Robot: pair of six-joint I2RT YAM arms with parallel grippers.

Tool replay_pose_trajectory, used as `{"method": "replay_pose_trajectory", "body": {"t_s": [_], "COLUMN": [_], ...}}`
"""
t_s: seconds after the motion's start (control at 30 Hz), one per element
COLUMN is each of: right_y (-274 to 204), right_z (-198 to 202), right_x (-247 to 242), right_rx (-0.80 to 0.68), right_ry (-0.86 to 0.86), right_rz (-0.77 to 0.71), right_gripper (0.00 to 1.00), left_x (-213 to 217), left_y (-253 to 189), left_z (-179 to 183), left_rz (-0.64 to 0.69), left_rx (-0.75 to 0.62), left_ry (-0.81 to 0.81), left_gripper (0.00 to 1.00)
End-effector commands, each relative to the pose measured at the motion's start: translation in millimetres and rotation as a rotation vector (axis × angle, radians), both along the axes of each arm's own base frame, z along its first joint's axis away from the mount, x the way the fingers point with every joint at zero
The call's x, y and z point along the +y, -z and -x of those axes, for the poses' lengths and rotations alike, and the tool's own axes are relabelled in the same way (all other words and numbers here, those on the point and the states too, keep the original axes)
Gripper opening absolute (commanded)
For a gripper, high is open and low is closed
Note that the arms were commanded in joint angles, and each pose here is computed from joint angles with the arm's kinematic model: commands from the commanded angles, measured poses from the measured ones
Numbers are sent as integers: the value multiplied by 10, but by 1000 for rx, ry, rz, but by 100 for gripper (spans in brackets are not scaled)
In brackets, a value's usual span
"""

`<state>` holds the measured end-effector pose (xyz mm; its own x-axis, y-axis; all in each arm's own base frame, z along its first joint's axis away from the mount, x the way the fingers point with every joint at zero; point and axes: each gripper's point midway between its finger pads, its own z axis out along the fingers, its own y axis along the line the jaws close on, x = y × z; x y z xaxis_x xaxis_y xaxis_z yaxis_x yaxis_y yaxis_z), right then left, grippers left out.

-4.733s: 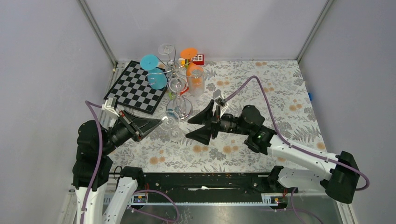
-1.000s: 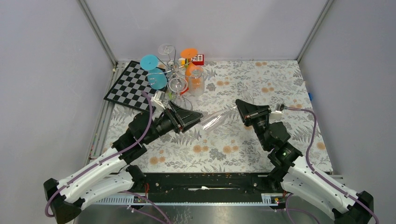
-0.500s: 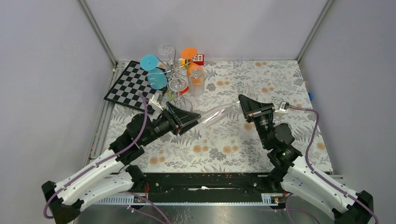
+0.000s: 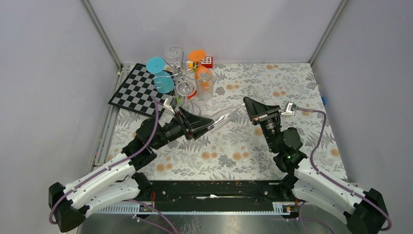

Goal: Take the wine glass off the wine glass rack

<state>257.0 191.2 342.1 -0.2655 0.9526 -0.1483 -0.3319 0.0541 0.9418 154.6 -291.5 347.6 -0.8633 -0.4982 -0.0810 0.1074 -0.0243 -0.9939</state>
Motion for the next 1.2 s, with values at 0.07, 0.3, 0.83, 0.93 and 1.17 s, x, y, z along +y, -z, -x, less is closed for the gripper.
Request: {"method": "replay_pose_trajectory", "body": {"t_s": [0.07, 0.3, 0.83, 0.93, 1.17], "right_y": [-295, -266, -175, -177, -235], "right_z": [112, 119, 101, 104, 111], "right_x": [41, 20, -144, -167, -322], "right_rx": [-173, -183, -145, -149, -166], "right_ry": [-44, -35, 29, 40, 111], "right_rz": [-66, -73, -95, -91, -93], "right_gripper": [0, 0, 0, 0, 0], "left_x": [-46, -42, -135, -143, -29], "left_y": [-231, -348, -585, -554, -577], "left_z": [-12, -51, -69, -70, -100], "left_rz": [164, 219, 219, 210, 211], "left_rx": [17, -9, -89, -83, -101], "left_ry": [17, -16, -37, -38, -101], "left_gripper": [37, 23, 0, 0, 37]}}
